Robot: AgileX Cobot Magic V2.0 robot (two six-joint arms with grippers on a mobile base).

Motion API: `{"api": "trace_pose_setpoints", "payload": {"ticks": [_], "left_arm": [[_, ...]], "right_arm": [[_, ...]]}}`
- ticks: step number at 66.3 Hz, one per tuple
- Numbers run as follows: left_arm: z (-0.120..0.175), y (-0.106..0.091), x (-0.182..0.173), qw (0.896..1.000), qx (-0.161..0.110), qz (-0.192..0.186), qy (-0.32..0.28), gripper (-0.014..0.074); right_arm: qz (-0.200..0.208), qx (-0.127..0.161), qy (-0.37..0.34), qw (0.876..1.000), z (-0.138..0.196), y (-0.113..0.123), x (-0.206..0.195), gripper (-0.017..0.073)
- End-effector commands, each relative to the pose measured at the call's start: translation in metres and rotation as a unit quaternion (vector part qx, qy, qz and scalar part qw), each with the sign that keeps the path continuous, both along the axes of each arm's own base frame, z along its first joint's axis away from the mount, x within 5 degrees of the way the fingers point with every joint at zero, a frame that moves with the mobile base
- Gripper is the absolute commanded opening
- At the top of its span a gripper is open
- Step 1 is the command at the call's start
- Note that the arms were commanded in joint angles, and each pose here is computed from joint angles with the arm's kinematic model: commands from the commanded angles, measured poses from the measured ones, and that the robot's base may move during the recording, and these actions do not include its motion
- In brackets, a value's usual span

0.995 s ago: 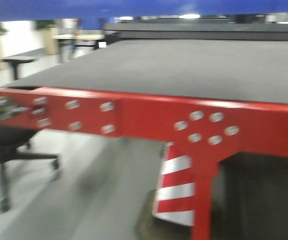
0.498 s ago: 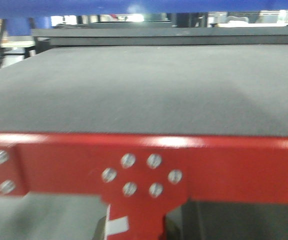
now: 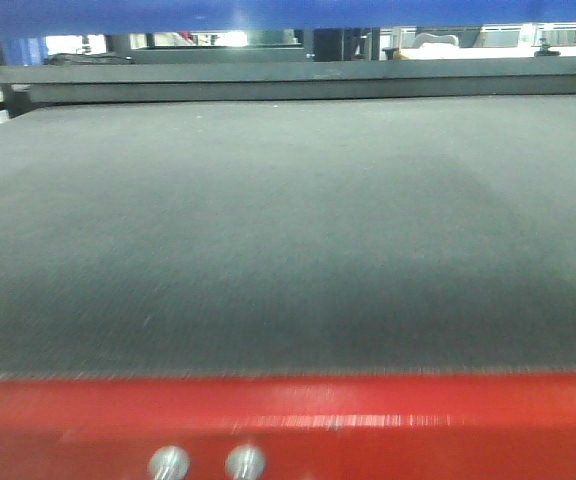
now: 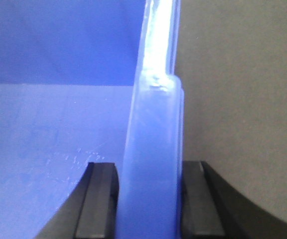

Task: Move blue bin to conveyor side
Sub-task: 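Approach the conveyor and hold the bin above its grey belt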

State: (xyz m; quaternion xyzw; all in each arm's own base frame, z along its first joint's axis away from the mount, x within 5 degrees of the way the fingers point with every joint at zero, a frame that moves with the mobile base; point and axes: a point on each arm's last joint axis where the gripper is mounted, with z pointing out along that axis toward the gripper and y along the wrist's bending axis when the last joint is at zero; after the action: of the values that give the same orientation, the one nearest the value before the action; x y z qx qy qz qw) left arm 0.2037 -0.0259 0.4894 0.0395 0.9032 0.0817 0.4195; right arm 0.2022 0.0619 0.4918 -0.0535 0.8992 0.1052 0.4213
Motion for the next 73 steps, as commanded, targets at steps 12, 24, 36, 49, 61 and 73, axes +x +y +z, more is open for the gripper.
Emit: {"api": "trace_pose_setpoints", "payload": {"ticks": [12, 24, 36, 49, 61, 73], "left_arm": [[0.0151, 0.0102, -0.0047, 0.997, 0.046, 0.016, -0.056, -0.0019], [0.0151, 0.0102, -0.0047, 0.997, 0.046, 0.016, -0.056, -0.0019], [0.0151, 0.0102, -0.0047, 0.997, 0.046, 0.016, -0.056, -0.0019], [0.0151, 0.0102, -0.0047, 0.997, 0.046, 0.016, -0.056, -0.0019], [0.0151, 0.0102, -0.0047, 0.997, 0.046, 0.016, -0.056, -0.0019], [0.0151, 0.0102, -0.0047, 0.997, 0.046, 0.016, -0.056, -0.0019]], "right_arm": [[-0.010, -0.010, -0.074, 0.997, 0.0162, -0.0067, -0.0035, -0.0081], [-0.010, -0.010, -0.074, 0.997, 0.0162, -0.0067, -0.0035, -0.0081], [-0.010, -0.010, -0.074, 0.997, 0.0162, -0.0067, -0.0035, -0.0081], [-0.010, -0.010, -0.074, 0.997, 0.0162, -0.0067, -0.0035, -0.0081], [-0.010, -0.010, -0.074, 0.997, 0.0162, -0.0067, -0.0035, -0.0081], [-0.010, -0.010, -0.074, 0.997, 0.0162, -0.0067, -0.0035, -0.0081]]}}
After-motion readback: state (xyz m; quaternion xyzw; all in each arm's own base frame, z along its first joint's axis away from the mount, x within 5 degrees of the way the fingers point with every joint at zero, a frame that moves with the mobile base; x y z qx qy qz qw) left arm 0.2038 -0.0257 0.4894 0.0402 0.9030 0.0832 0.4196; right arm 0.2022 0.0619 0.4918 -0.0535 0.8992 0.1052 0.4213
